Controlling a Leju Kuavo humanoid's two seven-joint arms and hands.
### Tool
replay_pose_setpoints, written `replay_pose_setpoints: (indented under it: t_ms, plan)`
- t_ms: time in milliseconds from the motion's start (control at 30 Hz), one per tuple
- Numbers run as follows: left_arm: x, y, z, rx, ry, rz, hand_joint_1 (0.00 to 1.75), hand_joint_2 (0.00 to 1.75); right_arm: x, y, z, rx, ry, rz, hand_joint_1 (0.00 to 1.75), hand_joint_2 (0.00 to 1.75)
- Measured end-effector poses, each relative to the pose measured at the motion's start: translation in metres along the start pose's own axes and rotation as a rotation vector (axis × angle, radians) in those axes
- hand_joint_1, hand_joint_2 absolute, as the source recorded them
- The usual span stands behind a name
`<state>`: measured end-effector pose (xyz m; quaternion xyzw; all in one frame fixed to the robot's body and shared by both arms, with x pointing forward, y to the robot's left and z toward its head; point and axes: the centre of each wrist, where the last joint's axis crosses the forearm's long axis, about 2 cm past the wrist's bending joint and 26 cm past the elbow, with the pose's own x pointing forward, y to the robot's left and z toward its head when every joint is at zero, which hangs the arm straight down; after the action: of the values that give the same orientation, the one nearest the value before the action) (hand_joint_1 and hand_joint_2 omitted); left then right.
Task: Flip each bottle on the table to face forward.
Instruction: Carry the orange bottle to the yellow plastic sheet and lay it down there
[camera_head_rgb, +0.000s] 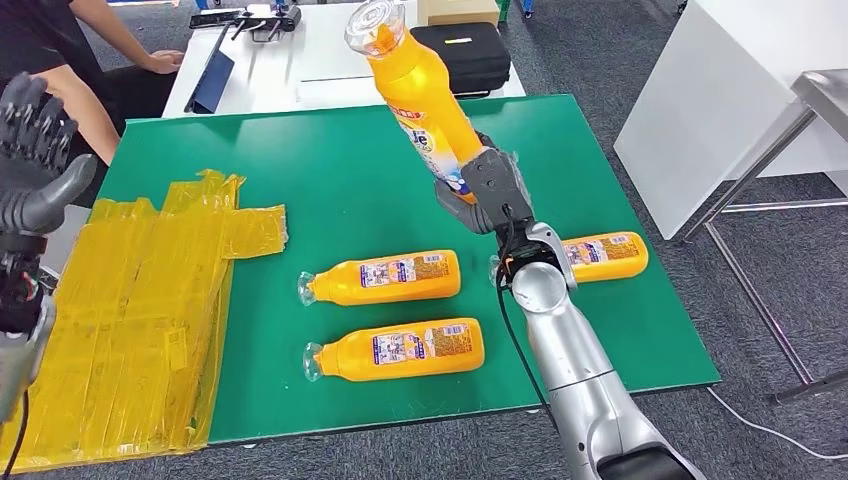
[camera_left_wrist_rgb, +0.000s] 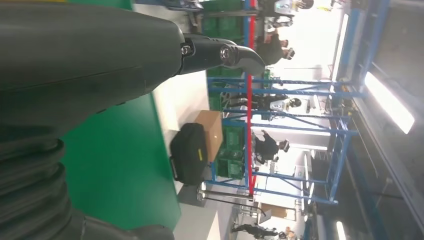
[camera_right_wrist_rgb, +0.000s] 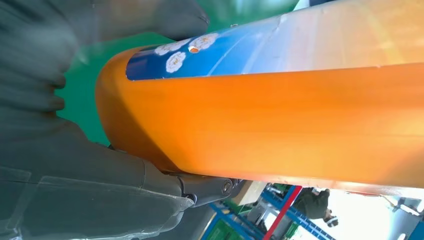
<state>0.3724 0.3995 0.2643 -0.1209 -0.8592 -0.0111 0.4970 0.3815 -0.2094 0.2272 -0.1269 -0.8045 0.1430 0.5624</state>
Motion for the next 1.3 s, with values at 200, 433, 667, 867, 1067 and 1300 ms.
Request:
replay_pose_setpoints:
  t_ms: [200,433,667,867,1067,1300]
  plan:
    - [0.034,0.035,0.081,-0.008,0.032,-0.008,0.0,1.75,-0.012,0.001,0.012,0.009,0.004,0.004,1.75,1.75]
    - [0.116,0.064,0.111,-0.032,0.054,-0.092,0.0,1.75,-0.016,0.008,0.013,0.045,-0.022,-0.014,1.75,1.75]
    - [0.152,0.063,0.119,-0.051,0.057,-0.119,0.0,1.75,-0.009,0.018,0.007,0.081,-0.043,-0.025,1.75,1.75]
    - [0.169,0.055,0.109,-0.064,0.059,-0.094,0.0,1.75,0.004,0.038,0.001,0.124,-0.069,-0.049,1.75,1.75]
    - [0.167,0.047,0.102,-0.109,0.046,-0.106,0.0,1.75,0.008,0.047,-0.002,0.149,-0.073,-0.056,1.75,1.75]
    - [0.088,-0.001,0.101,-0.268,0.04,-0.159,0.0,1.75,0.003,0.055,0.01,0.163,-0.064,-0.039,1.75,1.75]
